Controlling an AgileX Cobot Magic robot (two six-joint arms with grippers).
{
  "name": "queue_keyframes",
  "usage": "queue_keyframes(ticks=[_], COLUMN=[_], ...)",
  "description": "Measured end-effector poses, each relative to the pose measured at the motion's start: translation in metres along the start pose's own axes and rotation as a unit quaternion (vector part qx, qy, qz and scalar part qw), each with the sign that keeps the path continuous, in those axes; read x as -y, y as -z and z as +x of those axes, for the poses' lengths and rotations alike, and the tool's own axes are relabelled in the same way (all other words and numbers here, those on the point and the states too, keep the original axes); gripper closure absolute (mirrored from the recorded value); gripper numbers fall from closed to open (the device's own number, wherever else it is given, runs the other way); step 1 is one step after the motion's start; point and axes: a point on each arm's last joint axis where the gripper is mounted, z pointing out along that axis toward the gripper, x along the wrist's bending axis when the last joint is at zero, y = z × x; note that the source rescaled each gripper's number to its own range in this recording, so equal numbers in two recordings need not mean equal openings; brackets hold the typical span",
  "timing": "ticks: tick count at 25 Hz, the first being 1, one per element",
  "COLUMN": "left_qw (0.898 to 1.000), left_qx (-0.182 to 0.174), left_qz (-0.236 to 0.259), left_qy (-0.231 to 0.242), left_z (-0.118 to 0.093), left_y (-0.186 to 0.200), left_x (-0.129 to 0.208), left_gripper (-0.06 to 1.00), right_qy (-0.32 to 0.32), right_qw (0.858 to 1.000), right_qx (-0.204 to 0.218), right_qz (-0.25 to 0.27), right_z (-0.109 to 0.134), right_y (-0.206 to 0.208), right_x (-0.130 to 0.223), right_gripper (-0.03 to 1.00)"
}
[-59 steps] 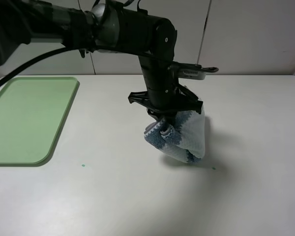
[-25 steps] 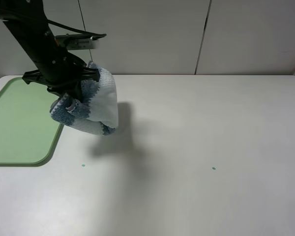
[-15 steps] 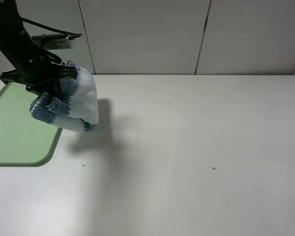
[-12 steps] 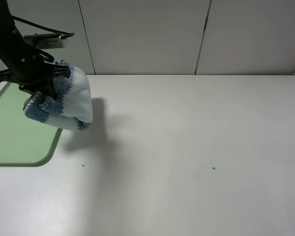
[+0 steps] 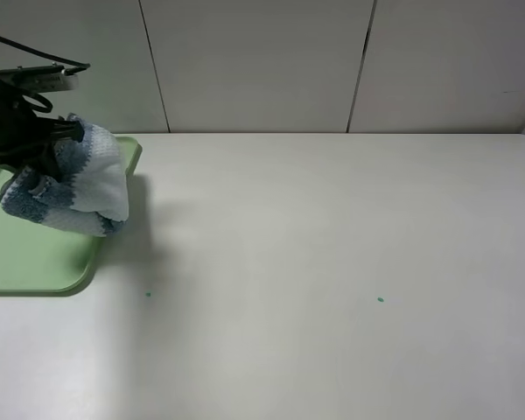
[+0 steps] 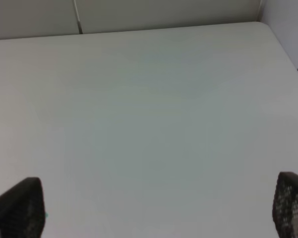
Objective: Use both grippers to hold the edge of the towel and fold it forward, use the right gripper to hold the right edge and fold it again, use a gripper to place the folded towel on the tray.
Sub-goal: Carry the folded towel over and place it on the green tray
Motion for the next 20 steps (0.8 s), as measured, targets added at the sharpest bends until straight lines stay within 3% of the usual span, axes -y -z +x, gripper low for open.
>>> queue_keyframes(ticks=[13, 20], left_qw=[0.999, 0.999], left_qx=[-0.013, -0.045], left_qz=[0.011, -0.002], left_qy=[0.05, 0.011], left_z=[0.044, 0.052], left_y=[-0.044, -0.047], left_x=[0.038, 0.04], left_gripper=[0.78, 0.77], right_qy=[0.0, 0.0], right_qw=[1.0, 1.0], right_qx=[0.0, 0.0], right_qz=[0.0, 0.0], right_z=[0.0, 0.0], right_y=[0.0, 0.0], right_x=[0.0, 0.0], right_gripper=[-0.03, -0.03])
